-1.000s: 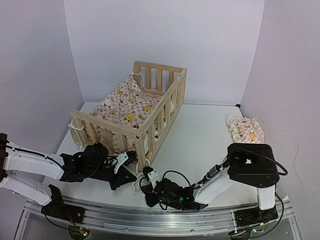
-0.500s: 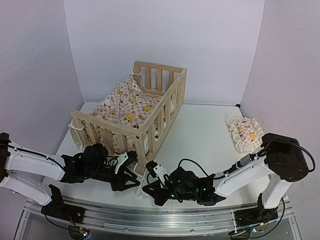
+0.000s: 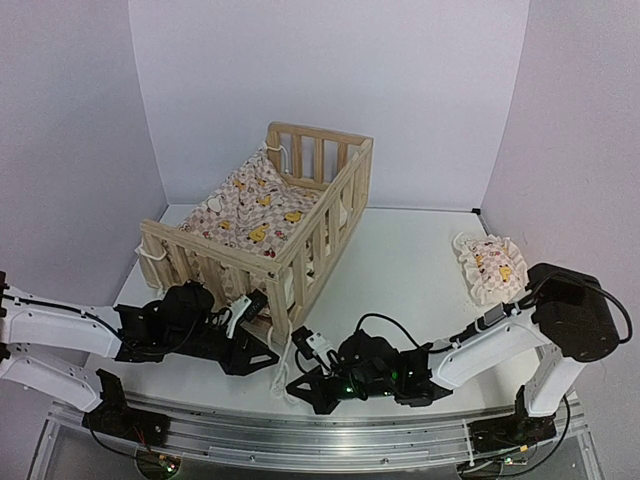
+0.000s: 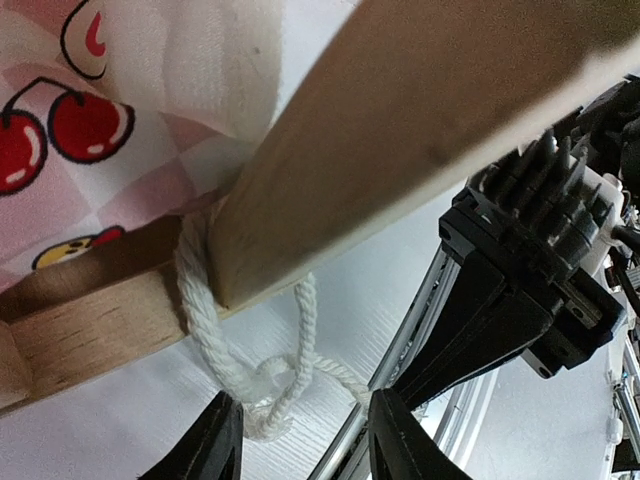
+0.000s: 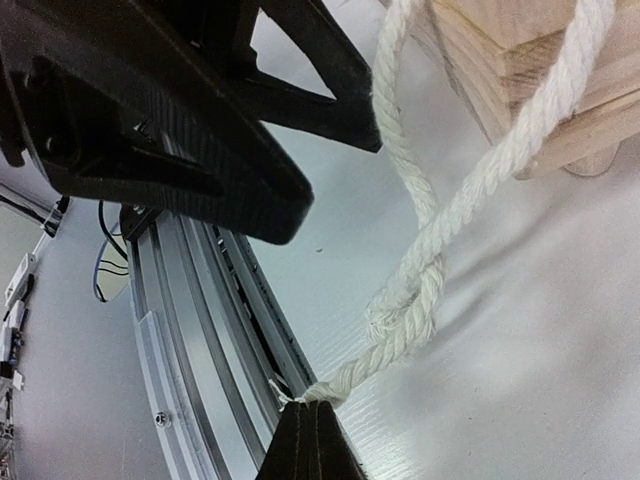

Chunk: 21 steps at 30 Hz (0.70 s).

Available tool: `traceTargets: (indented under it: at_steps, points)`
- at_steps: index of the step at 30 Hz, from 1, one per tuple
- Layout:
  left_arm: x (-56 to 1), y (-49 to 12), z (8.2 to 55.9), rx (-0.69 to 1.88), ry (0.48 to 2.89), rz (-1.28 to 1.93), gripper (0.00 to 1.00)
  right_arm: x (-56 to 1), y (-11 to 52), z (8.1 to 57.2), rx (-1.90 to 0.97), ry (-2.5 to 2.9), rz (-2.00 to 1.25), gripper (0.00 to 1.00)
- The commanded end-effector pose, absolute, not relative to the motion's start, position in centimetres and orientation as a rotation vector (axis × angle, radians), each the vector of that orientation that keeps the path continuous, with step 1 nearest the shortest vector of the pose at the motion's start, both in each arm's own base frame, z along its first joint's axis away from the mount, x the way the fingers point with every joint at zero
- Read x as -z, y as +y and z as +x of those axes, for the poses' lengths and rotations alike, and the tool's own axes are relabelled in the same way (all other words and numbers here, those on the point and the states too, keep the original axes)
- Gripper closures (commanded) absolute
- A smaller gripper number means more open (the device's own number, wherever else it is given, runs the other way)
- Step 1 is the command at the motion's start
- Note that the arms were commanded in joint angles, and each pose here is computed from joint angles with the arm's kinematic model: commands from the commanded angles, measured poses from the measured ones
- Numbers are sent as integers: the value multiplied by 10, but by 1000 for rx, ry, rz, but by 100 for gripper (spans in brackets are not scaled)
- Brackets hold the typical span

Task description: Set up the pet bed

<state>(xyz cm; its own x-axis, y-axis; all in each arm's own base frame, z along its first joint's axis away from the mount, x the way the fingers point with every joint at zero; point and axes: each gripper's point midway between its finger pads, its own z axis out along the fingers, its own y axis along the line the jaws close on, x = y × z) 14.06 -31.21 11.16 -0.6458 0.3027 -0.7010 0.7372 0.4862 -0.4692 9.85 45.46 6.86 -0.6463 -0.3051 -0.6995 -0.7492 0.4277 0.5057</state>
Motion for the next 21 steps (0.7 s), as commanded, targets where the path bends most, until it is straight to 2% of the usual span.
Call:
traceTargets:
  at_steps: [1, 4, 8, 16, 21]
  points:
    - [-129, -310, 184, 989, 2111, 612, 57, -97, 466, 97, -1256, 2146, -850, 100]
    - [-121, -302, 195, 907, 2143, 546, 60, -100, 466, 97, -1260, 2139, -851, 100]
    - [-123, -304, 199, 923, 2112, 530, 64, -103, 469, 96, -1272, 2131, -863, 100]
    - [-120, -302, 202, 891, 2099, 544, 98, -114, 470, 98, -1292, 2108, -847, 100]
    - [-119, -296, 200, 880, 2125, 544, 100, -125, 471, 106, -1301, 2091, -811, 100]
